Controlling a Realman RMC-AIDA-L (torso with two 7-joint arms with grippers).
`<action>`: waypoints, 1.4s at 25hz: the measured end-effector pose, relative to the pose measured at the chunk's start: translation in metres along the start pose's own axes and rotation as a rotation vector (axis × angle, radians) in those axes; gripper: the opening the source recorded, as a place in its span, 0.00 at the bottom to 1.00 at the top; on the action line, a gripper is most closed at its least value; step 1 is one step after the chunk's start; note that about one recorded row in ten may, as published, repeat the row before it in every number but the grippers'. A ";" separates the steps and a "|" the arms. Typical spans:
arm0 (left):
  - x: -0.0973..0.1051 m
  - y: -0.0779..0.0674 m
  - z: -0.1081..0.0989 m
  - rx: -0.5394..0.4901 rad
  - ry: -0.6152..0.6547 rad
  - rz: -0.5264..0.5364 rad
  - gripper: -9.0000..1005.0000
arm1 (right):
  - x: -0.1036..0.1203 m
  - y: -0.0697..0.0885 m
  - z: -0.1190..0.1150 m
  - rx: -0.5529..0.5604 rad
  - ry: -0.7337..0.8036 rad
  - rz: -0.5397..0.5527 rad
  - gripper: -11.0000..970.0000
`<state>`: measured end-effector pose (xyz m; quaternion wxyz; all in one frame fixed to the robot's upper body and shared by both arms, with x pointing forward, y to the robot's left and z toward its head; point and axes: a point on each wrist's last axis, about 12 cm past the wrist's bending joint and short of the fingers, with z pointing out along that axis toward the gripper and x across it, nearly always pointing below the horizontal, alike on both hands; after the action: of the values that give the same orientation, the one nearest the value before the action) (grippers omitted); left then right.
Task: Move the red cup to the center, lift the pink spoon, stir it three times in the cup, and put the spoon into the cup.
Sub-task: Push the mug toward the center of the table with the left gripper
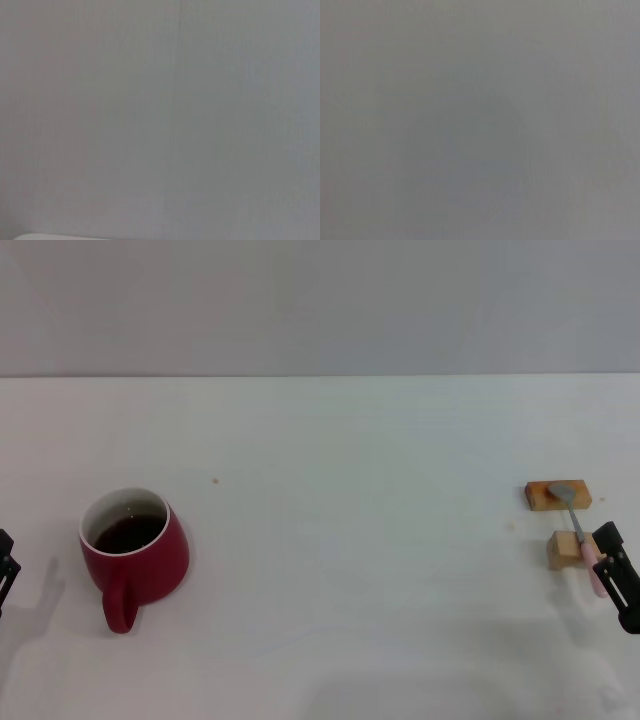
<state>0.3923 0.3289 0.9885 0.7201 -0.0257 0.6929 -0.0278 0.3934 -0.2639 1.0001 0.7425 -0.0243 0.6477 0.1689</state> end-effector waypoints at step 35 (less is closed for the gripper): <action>0.004 -0.010 0.011 0.057 0.029 0.135 0.28 | -0.003 0.000 -0.006 -0.005 -0.018 0.003 0.78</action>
<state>0.4032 0.3181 0.9859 0.7105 0.0420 0.7025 0.0007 0.3873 -0.2659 1.0018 0.7480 -0.0235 0.6406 0.1720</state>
